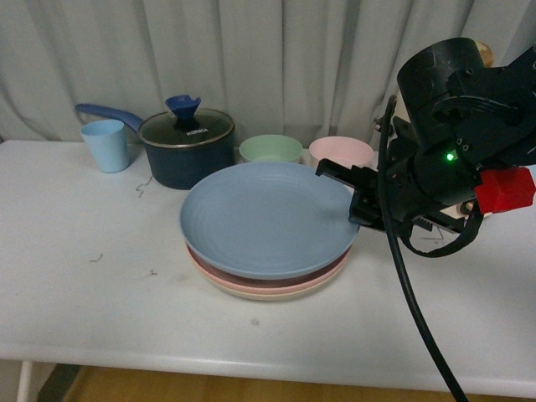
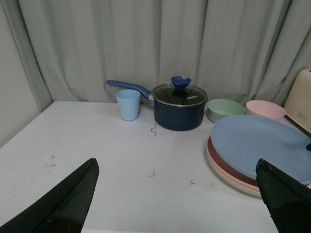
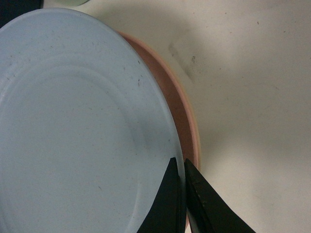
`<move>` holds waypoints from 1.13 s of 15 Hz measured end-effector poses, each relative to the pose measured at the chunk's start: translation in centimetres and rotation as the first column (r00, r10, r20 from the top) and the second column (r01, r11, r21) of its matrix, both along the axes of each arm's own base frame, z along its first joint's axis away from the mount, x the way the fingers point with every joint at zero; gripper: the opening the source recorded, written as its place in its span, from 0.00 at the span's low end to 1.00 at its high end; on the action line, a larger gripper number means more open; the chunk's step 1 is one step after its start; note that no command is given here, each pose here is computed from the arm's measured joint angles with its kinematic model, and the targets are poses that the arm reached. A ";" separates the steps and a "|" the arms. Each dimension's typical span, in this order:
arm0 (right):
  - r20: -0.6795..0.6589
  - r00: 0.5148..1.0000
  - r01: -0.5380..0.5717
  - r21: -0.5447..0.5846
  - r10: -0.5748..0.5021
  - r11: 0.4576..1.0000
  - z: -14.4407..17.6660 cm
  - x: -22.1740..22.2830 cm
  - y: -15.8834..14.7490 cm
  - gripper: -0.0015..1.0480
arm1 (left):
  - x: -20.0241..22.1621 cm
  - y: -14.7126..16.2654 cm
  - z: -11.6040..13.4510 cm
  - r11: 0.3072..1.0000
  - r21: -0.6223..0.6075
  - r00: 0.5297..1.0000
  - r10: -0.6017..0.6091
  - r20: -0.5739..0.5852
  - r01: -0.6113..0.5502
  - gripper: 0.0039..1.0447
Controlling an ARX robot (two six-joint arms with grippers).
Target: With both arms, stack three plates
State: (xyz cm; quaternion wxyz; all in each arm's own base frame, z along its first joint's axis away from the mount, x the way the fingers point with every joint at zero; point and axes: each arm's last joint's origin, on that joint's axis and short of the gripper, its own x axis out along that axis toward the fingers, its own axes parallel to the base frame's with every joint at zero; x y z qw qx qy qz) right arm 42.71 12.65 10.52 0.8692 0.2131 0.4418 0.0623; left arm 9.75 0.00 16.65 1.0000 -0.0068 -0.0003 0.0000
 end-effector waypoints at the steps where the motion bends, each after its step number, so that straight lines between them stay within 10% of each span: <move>1: -0.005 1.000 0.003 0.001 -0.003 1.000 0.0 0.1 0.0 0.02 | 0.0 0.0 0.0 1.000 0.000 1.000 0.000 0.000 0.000 0.94; 4: -0.020 1.000 0.010 -0.010 -0.010 1.000 -0.5 0.4 0.1 0.06 | 0.0 0.0 0.0 1.000 0.000 1.000 0.000 0.000 0.000 0.94; 11: 0.116 0.993 0.018 0.074 -0.027 0.997 3.6 0.2 -1.1 0.79 | 0.0 0.0 0.0 1.000 0.000 1.000 0.000 0.000 0.000 0.94; 14: 0.263 0.961 0.056 0.114 -0.085 0.992 8.6 -0.8 -3.1 0.93 | 0.0 0.0 0.0 1.000 0.000 1.000 0.000 0.000 0.000 0.94; 16: 0.494 0.858 0.101 0.103 -0.139 0.990 12.6 -2.2 -3.8 0.90 | 0.0 0.0 0.0 1.000 0.000 1.000 0.000 0.000 0.000 0.94; 17: 0.678 0.720 0.200 -0.004 -0.144 0.980 13.3 -4.1 -4.6 0.78 | 0.0 0.0 0.0 1.000 0.000 1.000 0.000 0.000 0.000 0.94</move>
